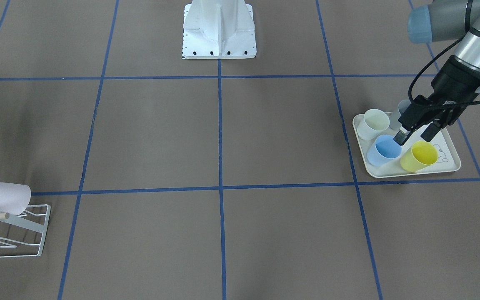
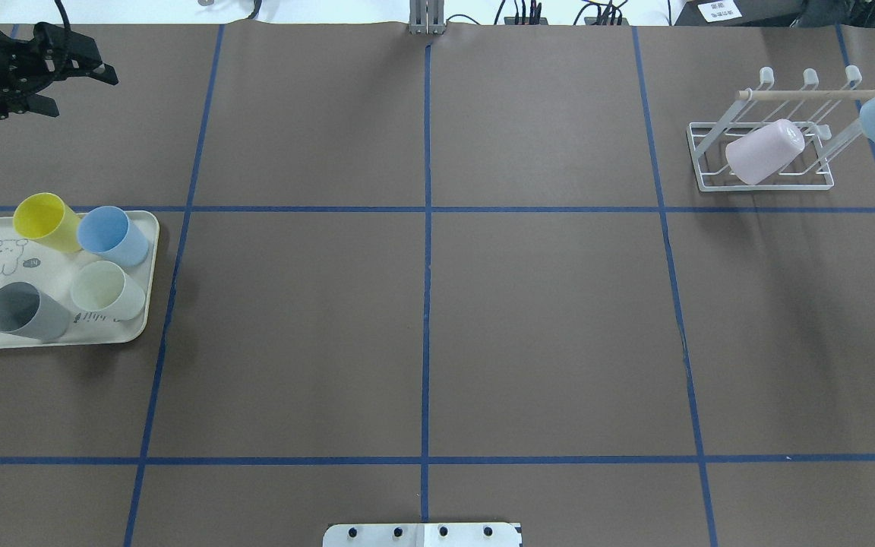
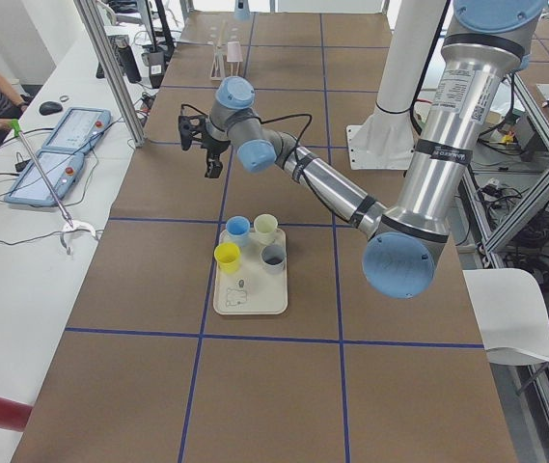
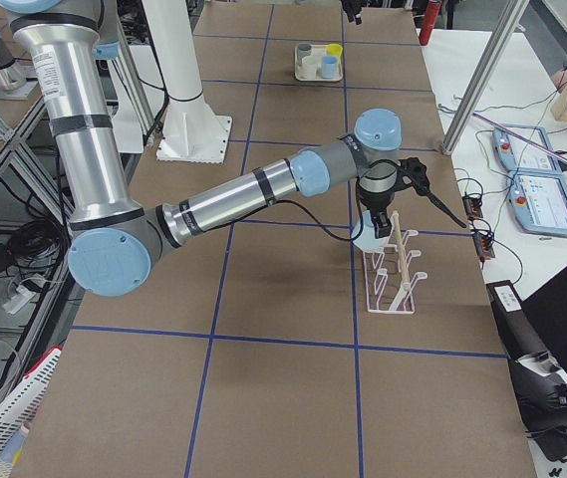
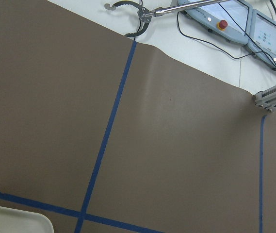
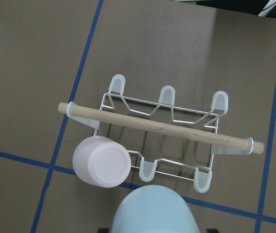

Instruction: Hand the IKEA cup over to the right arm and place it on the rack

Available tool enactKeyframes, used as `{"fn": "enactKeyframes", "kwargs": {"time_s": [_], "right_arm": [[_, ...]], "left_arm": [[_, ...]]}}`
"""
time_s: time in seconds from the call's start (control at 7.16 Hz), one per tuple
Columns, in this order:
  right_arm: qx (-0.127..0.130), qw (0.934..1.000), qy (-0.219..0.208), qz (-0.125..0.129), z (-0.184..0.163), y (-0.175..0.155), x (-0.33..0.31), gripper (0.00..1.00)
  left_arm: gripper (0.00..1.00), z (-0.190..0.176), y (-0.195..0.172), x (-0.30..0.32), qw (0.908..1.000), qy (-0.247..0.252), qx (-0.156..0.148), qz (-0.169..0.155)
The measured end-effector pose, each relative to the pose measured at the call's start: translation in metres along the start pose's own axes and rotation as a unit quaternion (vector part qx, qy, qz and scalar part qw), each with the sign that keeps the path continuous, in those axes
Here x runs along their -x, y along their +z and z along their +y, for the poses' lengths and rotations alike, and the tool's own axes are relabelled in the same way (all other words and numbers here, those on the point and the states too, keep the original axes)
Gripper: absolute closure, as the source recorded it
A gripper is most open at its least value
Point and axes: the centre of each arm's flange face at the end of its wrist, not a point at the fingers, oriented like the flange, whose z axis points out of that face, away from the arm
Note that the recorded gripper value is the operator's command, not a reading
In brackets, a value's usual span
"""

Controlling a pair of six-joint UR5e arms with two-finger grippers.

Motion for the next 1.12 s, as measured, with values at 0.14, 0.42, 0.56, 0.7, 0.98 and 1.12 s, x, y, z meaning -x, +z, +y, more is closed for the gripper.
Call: {"fn": "enactKeyframes", "kwargs": {"time_s": [0.14, 0.42, 0.56, 0.7, 0.98, 1.12], "right_arm": [[0.014, 0.9999, 0.005, 0.003, -0.015, 0.009, 0.000, 0.73], [0.037, 0.9993, 0.009, 0.004, -0.032, 0.033, 0.000, 0.73], [0.047, 0.9988, 0.009, 0.003, -0.033, 0.045, 0.001, 0.73], [0.054, 0.9985, 0.009, 0.003, -0.034, 0.053, 0.002, 0.74], [0.061, 0.9981, 0.010, 0.003, -0.045, 0.062, 0.004, 0.74], [0.065, 0.9978, 0.012, 0.003, -0.056, 0.068, 0.004, 0.74]], "left_arm": [[0.00, 0.001, -0.001, 0.002, 1.0000, 0.000, 0.000, -0.001], [0.00, 0.002, -0.001, 0.004, 1.0000, 0.000, 0.001, -0.001], [0.00, 0.002, -0.001, 0.003, 1.0000, 0.000, 0.001, -0.001], [0.00, 0.002, -0.001, 0.004, 1.0000, 0.000, 0.001, -0.001], [0.00, 0.003, 0.000, 0.004, 1.0000, 0.000, 0.002, -0.002], [0.00, 0.003, 0.000, 0.003, 1.0000, 0.000, 0.002, -0.001]]}}
